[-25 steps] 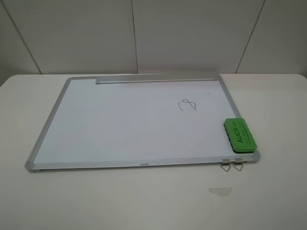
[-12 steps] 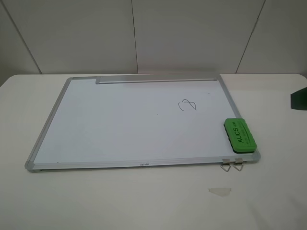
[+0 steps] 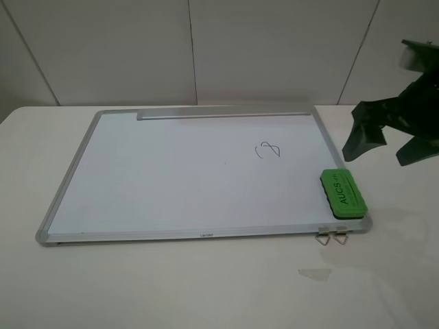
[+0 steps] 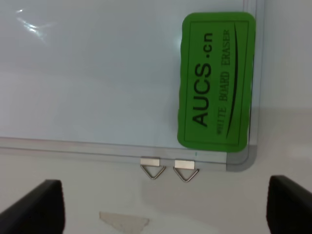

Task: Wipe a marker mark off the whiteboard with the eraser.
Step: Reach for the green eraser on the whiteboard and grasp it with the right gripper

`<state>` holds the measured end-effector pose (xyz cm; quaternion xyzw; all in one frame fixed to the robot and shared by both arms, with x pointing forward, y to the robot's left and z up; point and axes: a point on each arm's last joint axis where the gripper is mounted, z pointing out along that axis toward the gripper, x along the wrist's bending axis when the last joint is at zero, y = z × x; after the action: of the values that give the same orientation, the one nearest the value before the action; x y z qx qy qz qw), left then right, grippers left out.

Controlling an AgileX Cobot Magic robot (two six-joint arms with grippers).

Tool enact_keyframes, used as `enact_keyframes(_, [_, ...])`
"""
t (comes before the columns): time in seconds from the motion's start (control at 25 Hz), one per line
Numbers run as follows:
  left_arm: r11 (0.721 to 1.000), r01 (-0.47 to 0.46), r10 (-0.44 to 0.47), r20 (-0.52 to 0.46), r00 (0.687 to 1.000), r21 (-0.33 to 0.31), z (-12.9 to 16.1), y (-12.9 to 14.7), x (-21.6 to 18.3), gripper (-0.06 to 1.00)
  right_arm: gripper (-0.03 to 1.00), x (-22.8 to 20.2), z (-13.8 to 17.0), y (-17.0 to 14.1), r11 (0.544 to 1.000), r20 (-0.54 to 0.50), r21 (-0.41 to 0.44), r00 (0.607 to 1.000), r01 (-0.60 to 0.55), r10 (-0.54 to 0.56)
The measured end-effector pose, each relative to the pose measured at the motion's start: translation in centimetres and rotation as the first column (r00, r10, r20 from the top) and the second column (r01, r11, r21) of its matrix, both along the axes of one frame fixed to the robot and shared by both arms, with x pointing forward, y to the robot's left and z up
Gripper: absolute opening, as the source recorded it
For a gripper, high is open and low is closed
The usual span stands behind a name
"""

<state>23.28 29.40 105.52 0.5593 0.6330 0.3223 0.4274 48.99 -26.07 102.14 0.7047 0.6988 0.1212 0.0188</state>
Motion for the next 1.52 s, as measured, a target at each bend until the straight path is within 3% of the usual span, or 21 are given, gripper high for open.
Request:
enact_keyframes(0.32, [1.0,0.0,0.0,0.0,1.0,0.0,0.0,0.0,0.0,0.78,0.82,4.5,-4.6,0.3,0.997,-0.101,-0.034,0.993,-0.072,0.068])
enact_keyframes(0.76, [1.0,0.0,0.0,0.0,1.0,0.0,0.0,0.0,0.0,0.78,0.82,6.4,-9.5,0.1,0.99,-0.15,-0.088,0.984,-0.113,0.099])
enact_keyframes(1.52, [1.0,0.001,-0.001,0.001,1.0,-0.001,0.0,0.0,0.0,0.78,0.82,7.4,-12.8,0.0,0.986,-0.16,-0.109,0.981,-0.128,0.11])
